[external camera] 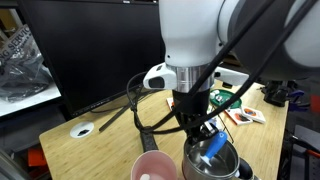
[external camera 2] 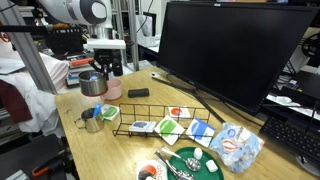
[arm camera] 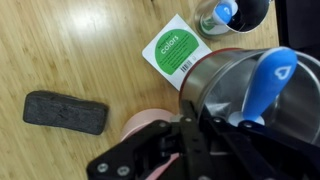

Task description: Move the silver bowl to the edge on the desk

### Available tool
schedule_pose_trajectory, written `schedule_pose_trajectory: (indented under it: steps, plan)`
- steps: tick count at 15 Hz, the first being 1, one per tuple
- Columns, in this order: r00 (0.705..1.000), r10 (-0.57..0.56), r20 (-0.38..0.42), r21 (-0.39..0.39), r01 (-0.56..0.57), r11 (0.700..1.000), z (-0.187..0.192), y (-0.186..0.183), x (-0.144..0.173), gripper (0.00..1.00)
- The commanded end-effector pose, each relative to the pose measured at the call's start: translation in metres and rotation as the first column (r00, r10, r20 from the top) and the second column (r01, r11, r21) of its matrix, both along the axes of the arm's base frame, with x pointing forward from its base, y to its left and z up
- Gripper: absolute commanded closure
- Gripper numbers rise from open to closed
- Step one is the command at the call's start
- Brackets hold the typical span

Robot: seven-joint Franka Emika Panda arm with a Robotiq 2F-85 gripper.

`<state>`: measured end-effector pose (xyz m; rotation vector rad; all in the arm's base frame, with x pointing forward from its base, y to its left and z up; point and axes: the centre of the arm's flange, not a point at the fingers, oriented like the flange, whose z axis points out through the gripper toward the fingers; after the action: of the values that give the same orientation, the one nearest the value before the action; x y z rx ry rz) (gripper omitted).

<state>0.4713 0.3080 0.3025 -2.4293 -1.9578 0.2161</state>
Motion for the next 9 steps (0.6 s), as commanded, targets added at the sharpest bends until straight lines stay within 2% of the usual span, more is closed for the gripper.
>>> schedule_pose_trajectory:
  steps: [1, 5, 9]
  plan:
    - [0.992, 0.119, -0.051, 0.017, -0.119, 0.993, -0.016, 0.018, -0.018, 0.98]
    - [0.971, 0.212, -0.115, 0.034, -0.209, 0.977, -0.046, 0.037, -0.055, 0.98]
    - [0.974, 0.21, -0.087, 0.123, -0.199, 0.972, -0.063, 0.036, -0.065, 0.98]
